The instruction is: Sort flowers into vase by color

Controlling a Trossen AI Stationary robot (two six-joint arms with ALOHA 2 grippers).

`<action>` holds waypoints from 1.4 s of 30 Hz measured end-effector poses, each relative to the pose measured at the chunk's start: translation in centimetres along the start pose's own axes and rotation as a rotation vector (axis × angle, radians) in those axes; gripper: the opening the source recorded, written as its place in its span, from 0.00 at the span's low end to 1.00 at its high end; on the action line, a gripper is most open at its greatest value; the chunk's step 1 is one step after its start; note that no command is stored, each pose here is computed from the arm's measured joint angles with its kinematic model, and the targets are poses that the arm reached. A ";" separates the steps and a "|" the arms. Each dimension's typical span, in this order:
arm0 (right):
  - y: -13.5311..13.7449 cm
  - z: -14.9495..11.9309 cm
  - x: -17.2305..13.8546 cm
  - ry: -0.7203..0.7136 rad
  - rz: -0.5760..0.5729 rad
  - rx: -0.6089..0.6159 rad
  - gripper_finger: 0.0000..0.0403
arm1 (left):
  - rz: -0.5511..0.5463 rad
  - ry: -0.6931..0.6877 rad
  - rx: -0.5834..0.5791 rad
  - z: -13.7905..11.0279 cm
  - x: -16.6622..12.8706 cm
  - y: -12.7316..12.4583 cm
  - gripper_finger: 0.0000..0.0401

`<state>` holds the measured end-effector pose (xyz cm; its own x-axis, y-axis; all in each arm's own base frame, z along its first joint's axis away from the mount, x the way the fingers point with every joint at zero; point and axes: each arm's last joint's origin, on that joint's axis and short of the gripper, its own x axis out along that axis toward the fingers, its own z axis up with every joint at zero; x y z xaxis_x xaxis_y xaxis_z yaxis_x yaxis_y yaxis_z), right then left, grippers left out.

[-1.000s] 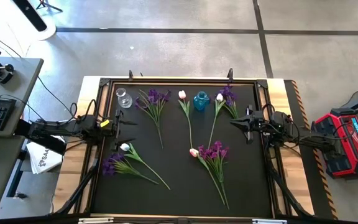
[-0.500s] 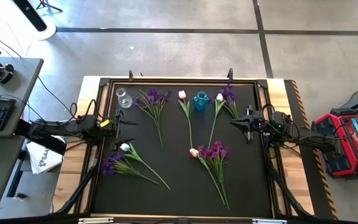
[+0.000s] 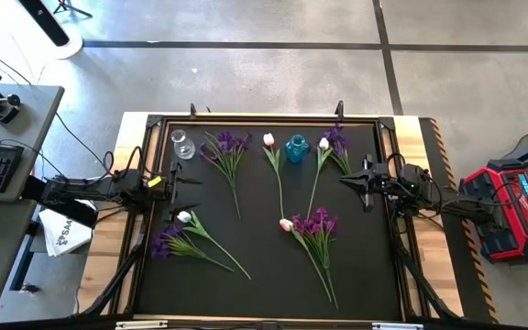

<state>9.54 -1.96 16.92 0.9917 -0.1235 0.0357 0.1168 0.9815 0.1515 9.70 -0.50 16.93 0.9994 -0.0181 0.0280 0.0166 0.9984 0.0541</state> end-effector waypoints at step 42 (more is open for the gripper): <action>1.3 2.1 2.0 0.186 -0.210 0.153 0.02 | 0.044 -0.005 0.077 0.1 0.0 0.1 0.75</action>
<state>11.54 -1.21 19.24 0.9412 -0.2786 -0.1910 0.3247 0.9023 0.2837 9.69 -0.37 17.01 0.9990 0.0256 0.0370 -0.0302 0.9912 0.1291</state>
